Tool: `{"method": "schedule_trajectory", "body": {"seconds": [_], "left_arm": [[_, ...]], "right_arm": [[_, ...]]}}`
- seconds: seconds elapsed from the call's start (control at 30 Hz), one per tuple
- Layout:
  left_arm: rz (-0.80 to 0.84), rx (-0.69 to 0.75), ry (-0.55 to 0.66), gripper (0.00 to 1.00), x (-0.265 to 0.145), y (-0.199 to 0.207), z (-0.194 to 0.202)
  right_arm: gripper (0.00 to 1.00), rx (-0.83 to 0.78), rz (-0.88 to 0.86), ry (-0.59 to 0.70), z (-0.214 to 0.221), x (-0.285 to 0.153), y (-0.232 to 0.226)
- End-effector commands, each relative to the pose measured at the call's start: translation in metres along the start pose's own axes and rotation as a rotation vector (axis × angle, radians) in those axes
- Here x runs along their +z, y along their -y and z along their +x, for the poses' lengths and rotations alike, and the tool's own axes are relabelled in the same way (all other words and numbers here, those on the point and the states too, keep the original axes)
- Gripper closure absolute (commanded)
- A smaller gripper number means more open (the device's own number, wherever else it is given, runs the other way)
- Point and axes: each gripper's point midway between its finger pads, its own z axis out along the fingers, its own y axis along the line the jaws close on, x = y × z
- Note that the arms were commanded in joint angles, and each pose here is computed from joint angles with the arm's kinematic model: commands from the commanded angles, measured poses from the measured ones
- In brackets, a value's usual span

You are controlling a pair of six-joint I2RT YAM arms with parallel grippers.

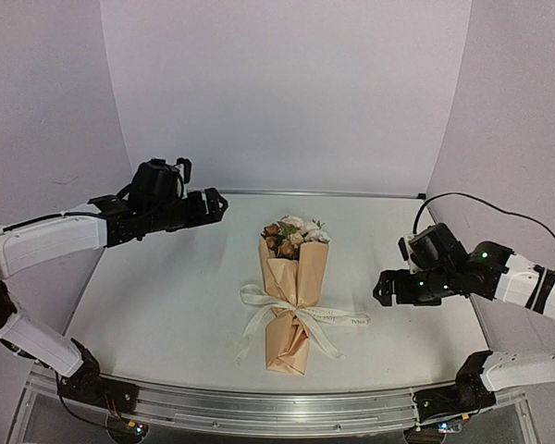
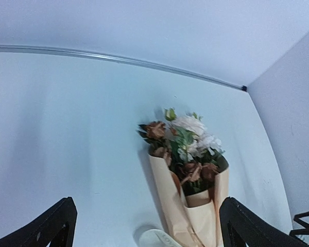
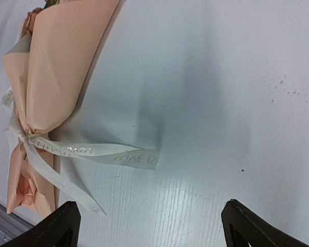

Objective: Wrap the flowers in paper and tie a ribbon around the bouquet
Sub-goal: Reset both arms

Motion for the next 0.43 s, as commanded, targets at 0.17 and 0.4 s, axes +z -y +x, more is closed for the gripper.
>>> {"method": "schedule_trajectory", "body": {"seconds": [0.17, 0.4], "left_arm": [[-0.194, -0.008, 0.215, 0.0, -0.036, -0.039, -0.059], [-0.176, -0.019, 0.225, 0.0, -0.041, -0.036, -0.062]], "right_arm": [[0.02, -0.016, 0.134, 0.115, -0.031, -0.015, 0.031], [0.02, -0.02, 0.129, 0.1, -0.033, -0.014, 0.027]]}}
